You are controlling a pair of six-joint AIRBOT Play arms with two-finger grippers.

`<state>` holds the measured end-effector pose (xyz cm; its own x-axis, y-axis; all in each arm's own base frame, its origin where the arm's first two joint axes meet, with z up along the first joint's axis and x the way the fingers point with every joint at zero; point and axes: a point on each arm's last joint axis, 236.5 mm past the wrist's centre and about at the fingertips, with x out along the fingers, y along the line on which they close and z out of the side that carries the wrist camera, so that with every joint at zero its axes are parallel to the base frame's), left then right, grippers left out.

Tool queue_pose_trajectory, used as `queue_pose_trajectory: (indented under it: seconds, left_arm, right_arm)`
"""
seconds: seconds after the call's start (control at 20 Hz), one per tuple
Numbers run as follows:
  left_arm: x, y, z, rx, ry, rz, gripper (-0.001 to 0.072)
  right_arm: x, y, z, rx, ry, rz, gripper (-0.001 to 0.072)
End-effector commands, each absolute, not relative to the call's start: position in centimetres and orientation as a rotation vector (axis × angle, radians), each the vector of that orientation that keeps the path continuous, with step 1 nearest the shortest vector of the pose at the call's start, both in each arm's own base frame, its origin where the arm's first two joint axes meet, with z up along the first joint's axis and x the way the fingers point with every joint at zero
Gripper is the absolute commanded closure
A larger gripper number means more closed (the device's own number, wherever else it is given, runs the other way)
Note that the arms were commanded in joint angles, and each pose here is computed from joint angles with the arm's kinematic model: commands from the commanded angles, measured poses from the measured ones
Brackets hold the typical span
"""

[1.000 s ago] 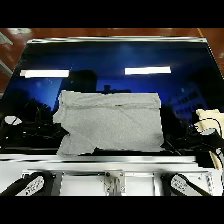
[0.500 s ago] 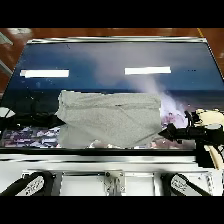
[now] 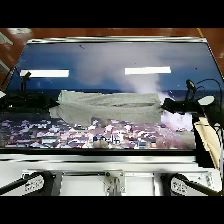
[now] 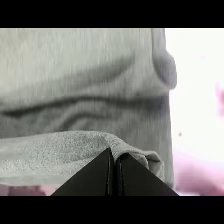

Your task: Fold the shirts.

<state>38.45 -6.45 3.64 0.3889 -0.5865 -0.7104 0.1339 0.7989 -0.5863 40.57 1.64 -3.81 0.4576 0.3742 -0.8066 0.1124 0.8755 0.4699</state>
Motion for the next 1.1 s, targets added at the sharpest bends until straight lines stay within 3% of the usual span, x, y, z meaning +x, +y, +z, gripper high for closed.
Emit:
queue_pose_trajectory:
  seconds: [0.0,0.55,0.9,0.95,1.0,1.05]
  left_arm:
    - [42.3,-6.4,3.9,-0.548,1.054,-0.502,0.0678]
    - [50.4,-5.1,0.7,-0.692,1.031,-0.506,0.0678]
    - [49.6,-4.2,-4.6,-0.812,1.182,-0.413,0.0675]
    - [49.5,-4.3,-4.8,-0.814,1.185,-0.412,0.0629]
    - [49.6,-4.3,-4.7,-0.819,1.184,-0.414,0.0478]
    - [49.6,-4.5,-4.5,-0.829,1.183,-0.424,0.0267]
  right_arm:
    - [44.4,0.9,-3.4,0.503,1.050,0.133,0.0657]
    - [51.4,4.4,-5.7,0.397,0.954,0.144,0.0657]
    - [47.9,3.9,-9.8,0.332,1.150,0.132,0.0657]
    - [47.3,3.7,-10.1,0.310,1.175,0.138,0.0654]
    - [47.3,3.8,-10.1,0.309,1.178,0.141,0.0575]
    - [47.4,3.9,-9.9,0.319,1.171,0.141,0.0299]
